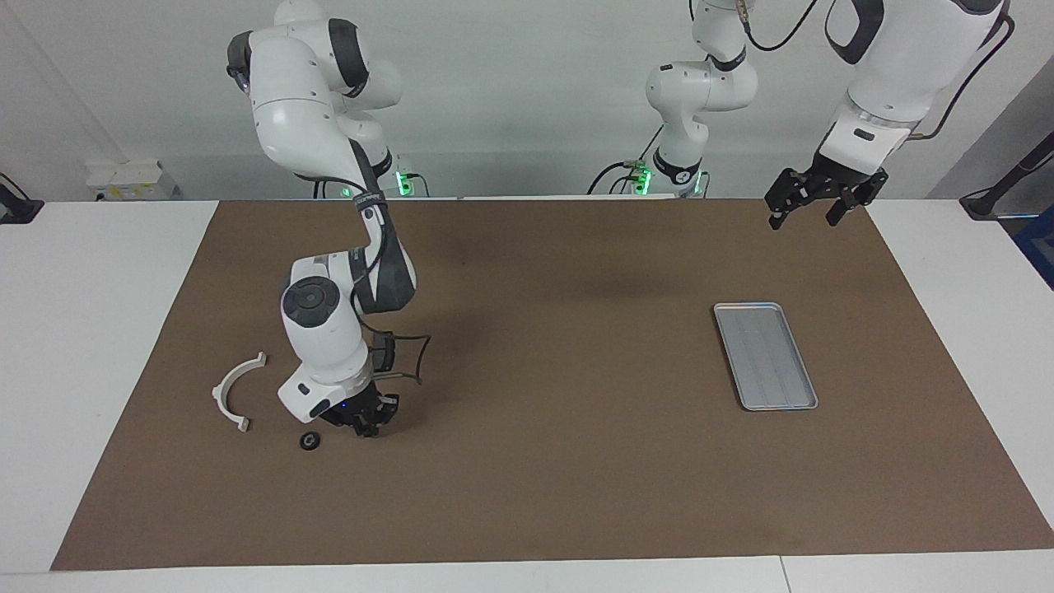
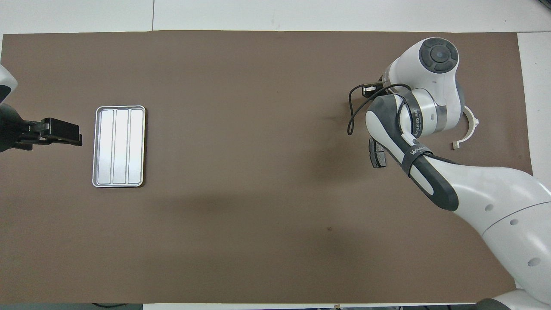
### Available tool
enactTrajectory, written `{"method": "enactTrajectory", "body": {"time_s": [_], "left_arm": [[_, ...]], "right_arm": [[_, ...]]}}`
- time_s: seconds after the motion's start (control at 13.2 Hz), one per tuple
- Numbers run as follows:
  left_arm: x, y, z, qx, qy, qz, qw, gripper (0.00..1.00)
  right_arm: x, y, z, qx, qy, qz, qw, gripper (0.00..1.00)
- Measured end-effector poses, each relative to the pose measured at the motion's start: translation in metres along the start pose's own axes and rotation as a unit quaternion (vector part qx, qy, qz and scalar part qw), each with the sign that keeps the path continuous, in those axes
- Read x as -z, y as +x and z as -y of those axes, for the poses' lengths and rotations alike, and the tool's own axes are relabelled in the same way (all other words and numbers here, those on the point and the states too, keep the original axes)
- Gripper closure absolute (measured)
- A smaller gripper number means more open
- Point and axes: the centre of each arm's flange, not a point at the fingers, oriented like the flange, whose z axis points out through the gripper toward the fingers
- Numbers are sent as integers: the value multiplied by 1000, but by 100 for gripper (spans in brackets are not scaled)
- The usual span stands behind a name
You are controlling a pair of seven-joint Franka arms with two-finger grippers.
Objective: Place bearing gear from tray to pile
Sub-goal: 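Carry the gear beside the first gear and open the right gripper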
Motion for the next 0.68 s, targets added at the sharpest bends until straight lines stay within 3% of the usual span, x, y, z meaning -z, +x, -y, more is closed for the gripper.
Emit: {"method": "enactTrajectory", "body": {"time_s": [0.3, 0.38, 0.68], "left_arm": [[0, 0, 0, 0, 0, 0, 1000, 0], [0, 0, 0, 0, 0, 0, 1000, 0], [0, 0, 0, 0, 0, 0, 1000, 0]], "right_arm": [[-4, -1, -1, 0, 0, 1, 1000, 74], [-4, -1, -1, 0, 0, 1, 1000, 69], [8, 1, 1, 1, 2, -7, 1000, 20]]}}
